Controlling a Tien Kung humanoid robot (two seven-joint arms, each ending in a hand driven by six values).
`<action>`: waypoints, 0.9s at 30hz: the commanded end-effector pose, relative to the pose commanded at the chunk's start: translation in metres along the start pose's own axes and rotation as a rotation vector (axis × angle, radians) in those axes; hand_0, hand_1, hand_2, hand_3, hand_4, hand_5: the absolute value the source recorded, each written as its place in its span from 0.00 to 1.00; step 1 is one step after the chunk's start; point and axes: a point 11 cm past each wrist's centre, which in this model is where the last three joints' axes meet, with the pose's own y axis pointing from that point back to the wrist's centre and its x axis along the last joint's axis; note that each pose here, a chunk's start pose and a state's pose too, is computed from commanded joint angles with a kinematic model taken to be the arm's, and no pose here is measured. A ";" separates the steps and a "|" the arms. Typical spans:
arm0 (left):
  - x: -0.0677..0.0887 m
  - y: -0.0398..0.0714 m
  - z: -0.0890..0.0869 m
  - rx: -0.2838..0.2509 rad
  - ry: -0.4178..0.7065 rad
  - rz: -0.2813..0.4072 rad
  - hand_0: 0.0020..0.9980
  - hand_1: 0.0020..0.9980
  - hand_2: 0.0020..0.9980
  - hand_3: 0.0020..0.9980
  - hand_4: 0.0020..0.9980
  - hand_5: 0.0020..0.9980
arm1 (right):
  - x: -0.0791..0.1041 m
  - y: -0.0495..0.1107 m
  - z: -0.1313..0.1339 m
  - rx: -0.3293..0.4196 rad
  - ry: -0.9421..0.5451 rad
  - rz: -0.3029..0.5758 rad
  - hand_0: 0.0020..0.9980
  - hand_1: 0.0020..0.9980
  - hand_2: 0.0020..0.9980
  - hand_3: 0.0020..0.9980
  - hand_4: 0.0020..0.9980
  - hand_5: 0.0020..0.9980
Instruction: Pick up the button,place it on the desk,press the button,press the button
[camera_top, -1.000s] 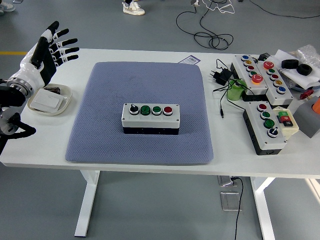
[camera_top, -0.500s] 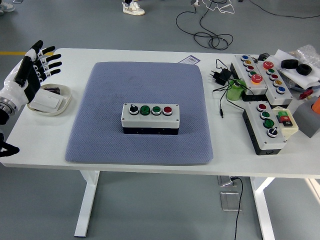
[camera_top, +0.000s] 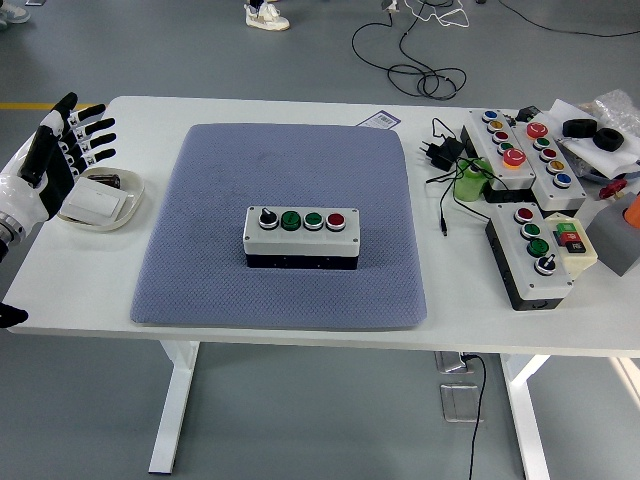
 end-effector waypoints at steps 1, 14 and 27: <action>0.000 0.000 0.000 0.000 0.000 0.000 0.85 0.89 0.89 0.88 0.76 1.00 | 0.000 0.000 0.000 0.000 0.000 0.000 0.64 0.51 0.55 0.59 0.24 0.37; 0.010 0.004 0.002 0.008 -0.017 -0.014 0.89 0.92 0.92 0.91 0.78 1.00 | -0.001 -0.001 0.004 -0.006 -0.015 -0.006 0.64 0.51 0.55 0.59 0.24 0.37; 0.015 0.005 0.003 0.009 -0.003 -0.007 0.92 0.93 0.94 0.95 0.78 1.00 | -0.004 0.000 0.001 0.001 -0.022 -0.017 0.64 0.51 0.55 0.59 0.24 0.37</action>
